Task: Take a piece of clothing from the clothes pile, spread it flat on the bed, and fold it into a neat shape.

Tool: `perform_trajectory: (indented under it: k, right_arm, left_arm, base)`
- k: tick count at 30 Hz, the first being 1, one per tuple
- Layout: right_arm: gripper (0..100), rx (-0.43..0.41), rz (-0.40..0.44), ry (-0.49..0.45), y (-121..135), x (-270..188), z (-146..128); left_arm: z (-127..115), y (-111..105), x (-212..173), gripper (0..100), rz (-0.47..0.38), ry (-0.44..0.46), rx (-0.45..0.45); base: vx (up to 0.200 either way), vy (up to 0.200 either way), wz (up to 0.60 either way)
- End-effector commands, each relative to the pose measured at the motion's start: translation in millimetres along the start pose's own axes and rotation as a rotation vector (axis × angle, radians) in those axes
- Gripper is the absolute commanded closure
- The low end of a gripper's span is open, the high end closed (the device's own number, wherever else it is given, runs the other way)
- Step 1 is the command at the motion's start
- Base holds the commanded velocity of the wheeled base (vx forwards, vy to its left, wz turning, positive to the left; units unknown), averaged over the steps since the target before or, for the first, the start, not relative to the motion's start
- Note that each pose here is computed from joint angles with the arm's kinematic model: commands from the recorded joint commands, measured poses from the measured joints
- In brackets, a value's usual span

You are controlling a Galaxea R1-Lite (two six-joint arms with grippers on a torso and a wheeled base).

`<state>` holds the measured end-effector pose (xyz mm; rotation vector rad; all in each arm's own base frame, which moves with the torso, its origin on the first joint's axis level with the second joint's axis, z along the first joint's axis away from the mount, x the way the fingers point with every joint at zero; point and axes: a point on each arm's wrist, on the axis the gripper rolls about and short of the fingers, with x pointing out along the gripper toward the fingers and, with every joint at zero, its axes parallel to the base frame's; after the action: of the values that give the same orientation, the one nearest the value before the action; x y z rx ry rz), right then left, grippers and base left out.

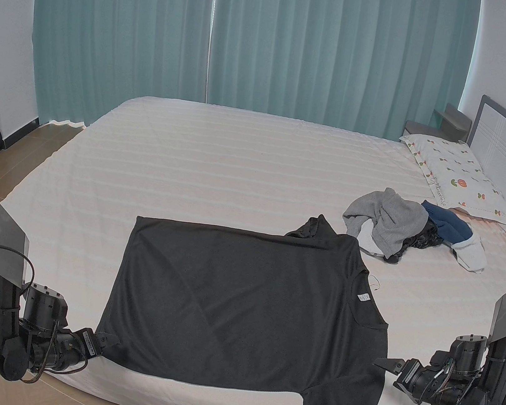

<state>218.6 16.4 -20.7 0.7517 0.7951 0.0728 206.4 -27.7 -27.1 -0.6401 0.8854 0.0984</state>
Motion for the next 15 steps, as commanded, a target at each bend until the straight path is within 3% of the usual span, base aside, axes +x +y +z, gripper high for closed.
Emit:
perform_trajectory:
  k: [1,15]
  right_arm:
    - [0,0.001,-0.005,0.008,-1,-2,-3]
    - [0,-0.001,-0.004,0.009,-1,-2,-3]
  left_arm:
    - [-5,4,3,0,0.017,0.022,0.001]
    - [-7,5,16,0,0.003,-0.001,0.052]
  base:
    - [0.0,0.0,0.0]
    - [0.0,0.0,0.0]
